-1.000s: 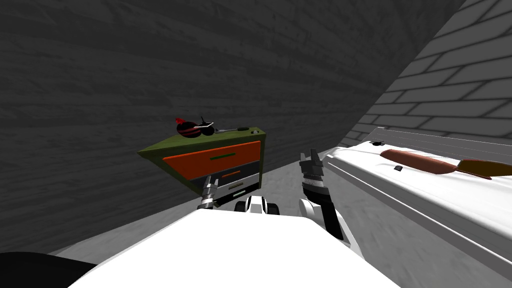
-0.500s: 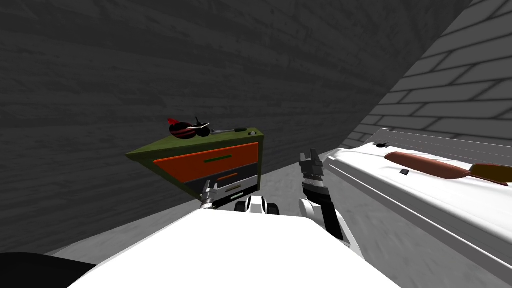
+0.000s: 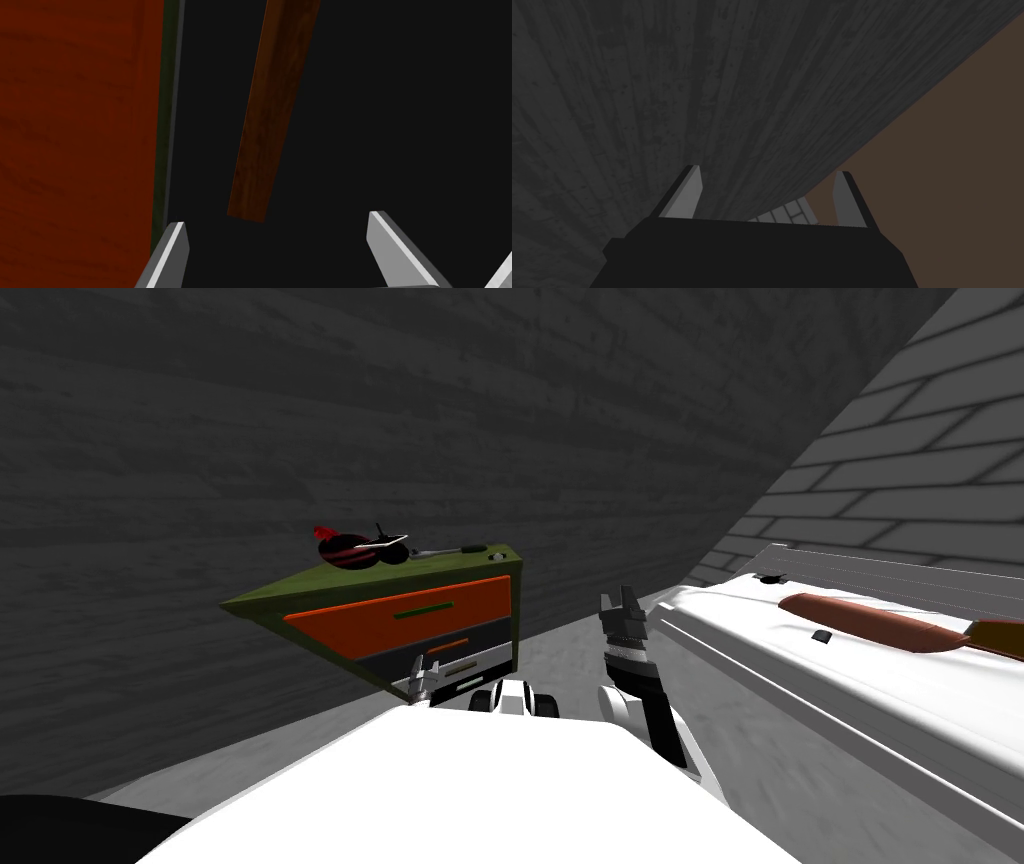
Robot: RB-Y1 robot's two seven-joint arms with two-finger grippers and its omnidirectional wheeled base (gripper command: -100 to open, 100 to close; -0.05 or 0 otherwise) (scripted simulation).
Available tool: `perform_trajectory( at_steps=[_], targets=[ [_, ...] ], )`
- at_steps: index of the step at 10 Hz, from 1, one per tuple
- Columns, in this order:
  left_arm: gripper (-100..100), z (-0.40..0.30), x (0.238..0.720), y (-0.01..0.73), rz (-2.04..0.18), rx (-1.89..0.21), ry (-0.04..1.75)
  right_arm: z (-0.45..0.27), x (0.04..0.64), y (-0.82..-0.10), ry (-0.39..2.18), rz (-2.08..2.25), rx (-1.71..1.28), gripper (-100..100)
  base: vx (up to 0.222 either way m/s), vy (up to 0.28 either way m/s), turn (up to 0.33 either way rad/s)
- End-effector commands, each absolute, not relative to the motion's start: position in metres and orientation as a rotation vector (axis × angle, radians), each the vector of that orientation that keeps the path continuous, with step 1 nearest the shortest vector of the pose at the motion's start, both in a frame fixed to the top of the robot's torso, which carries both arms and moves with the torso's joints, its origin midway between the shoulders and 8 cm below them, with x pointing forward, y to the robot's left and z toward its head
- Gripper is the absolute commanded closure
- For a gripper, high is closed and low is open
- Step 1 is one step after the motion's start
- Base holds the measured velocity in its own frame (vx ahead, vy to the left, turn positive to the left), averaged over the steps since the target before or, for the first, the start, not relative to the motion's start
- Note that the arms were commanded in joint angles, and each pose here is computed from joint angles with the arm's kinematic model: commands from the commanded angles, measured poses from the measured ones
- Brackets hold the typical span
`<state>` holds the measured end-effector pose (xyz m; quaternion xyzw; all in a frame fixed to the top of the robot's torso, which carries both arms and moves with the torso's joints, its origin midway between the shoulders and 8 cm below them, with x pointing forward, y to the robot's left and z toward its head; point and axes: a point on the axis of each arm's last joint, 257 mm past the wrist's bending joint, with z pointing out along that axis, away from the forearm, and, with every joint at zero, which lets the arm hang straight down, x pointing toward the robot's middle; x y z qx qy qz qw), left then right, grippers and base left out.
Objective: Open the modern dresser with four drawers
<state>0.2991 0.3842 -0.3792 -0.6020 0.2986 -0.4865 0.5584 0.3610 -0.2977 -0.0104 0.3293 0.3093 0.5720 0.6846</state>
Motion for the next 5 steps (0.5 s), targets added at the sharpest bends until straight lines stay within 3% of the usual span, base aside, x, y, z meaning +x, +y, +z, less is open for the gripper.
perform_trajectory(
  at_steps=[1, 3, 4, 5],
  targets=[
    [-100, -0.373, 0.310, 0.392, -1.148, -1.418, 0.707, -0.010, 0.361, -0.298, 0.693, 1.282, 0.738, 0, 0.038, -0.005, 0.008],
    [-100, -0.371, 0.312, 0.393, -1.149, -1.415, 0.705, -0.010, 0.361, -0.298, 0.693, 1.282, 0.738, 0, 0.026, -0.002, 0.004],
    [100, -0.376, 0.305, 0.389, -1.147, -1.419, 0.706, -0.010, 0.361, -0.298, 0.693, 1.282, 0.738, 0, -0.019, 0.004, -0.011],
    [100, -0.378, 0.302, 0.387, -1.147, -1.419, 0.705, -0.010, 0.361, -0.298, 0.693, 1.282, 0.738, 0, -0.030, 0.022, 0.005]
  ],
)
